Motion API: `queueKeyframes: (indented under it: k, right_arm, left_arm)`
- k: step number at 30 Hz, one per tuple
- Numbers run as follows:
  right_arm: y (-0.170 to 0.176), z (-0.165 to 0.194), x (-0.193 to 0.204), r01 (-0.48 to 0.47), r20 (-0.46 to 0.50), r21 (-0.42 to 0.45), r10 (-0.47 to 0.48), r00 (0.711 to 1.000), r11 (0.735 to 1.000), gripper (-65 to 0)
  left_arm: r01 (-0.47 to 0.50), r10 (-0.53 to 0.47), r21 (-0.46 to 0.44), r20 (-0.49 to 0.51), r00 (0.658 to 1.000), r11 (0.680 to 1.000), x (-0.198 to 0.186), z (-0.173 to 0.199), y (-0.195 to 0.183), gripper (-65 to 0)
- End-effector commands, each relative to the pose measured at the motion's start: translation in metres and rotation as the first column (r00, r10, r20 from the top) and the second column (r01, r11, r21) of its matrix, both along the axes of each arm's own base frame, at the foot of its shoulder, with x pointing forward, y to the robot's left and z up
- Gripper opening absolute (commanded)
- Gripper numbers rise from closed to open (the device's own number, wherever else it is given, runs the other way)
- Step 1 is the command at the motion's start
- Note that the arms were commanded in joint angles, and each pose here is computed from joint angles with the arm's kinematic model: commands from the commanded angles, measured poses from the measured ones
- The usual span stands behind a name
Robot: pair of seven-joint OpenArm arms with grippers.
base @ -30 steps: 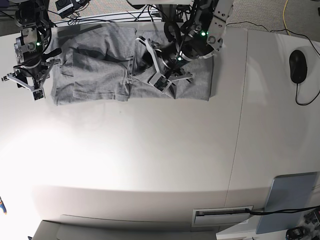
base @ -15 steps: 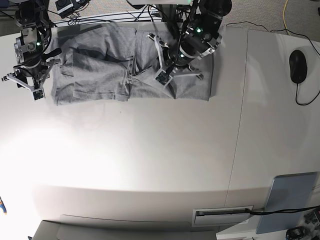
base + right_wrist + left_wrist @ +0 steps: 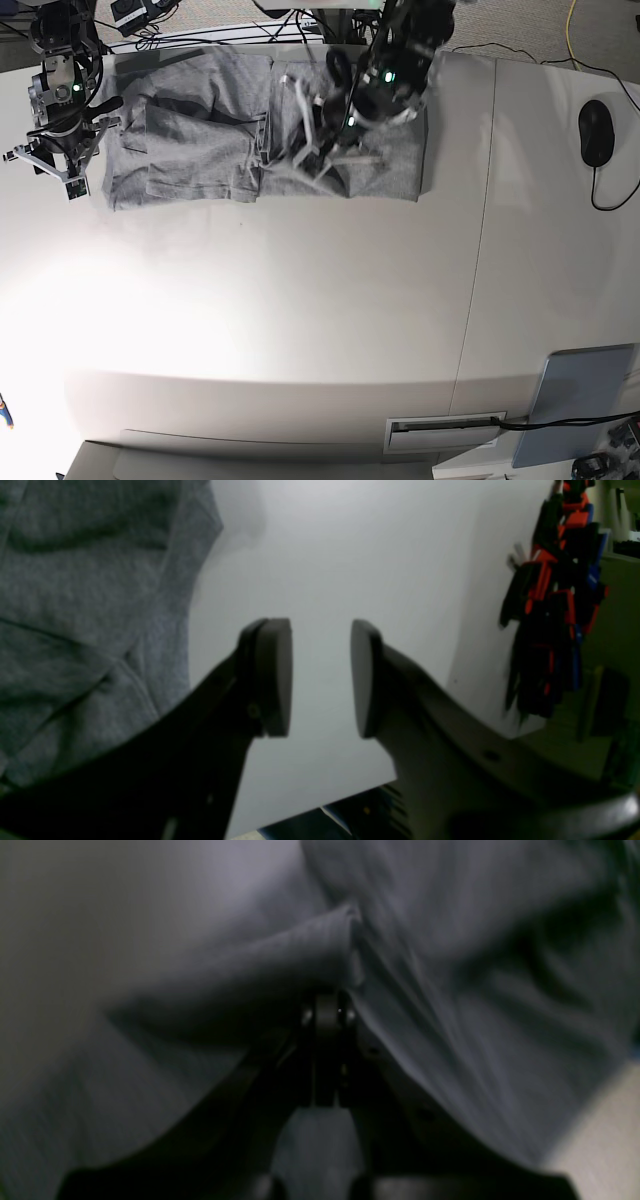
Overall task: Fold the T-shirt properly
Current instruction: 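Grasp the strip end with the right gripper and fold it toward the left gripper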
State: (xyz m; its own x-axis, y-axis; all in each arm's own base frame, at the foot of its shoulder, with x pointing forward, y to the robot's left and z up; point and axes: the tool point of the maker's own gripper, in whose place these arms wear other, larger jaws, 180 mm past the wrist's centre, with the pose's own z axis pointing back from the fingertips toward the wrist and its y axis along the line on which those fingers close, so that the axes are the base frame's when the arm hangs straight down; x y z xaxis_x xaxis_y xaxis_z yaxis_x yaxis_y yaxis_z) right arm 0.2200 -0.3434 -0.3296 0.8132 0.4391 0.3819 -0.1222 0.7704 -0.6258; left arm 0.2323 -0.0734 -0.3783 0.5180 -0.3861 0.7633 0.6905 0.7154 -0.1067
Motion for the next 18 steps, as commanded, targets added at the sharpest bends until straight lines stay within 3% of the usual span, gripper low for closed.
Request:
queueKeyframes:
  k: [1,7,12,15,18]
  right_arm:
    - [-0.005,0.013,0.007,-0.007,0.038,-0.029,0.008,0.999,1.0,-44.7]
    - [-0.005,0.013,0.007,-0.008,0.039,-0.029,0.009,0.999,1.0,-44.7]
    - [0.001,0.011,0.01,-0.02,0.051,0.007,0.02,0.998,1.0,-44.7]
    - [0.008,0.01,0.013,-0.045,0.06,0.111,0.038,0.997,0.993,-44.7]
    - [0.007,0.015,0.012,-0.056,0.064,0.246,0.042,0.997,0.968,-44.7]
  left_arm:
    - [0.004,-0.002,-0.05,0.044,0.999,0.999,0.013,0.013,-0.012,-65.0]
    - [-0.081,0.092,-0.134,0.082,0.992,0.988,0.059,0.036,-0.022,-65.0]
    - [-0.105,0.121,-0.154,0.099,0.988,0.982,0.064,0.052,-0.017,-65.0]
    - [-0.098,0.112,-0.136,0.1,0.989,0.986,0.056,0.053,-0.01,-65.0]
    - [-0.093,0.108,-0.125,0.116,0.987,0.988,0.045,0.056,0.001,-65.0]
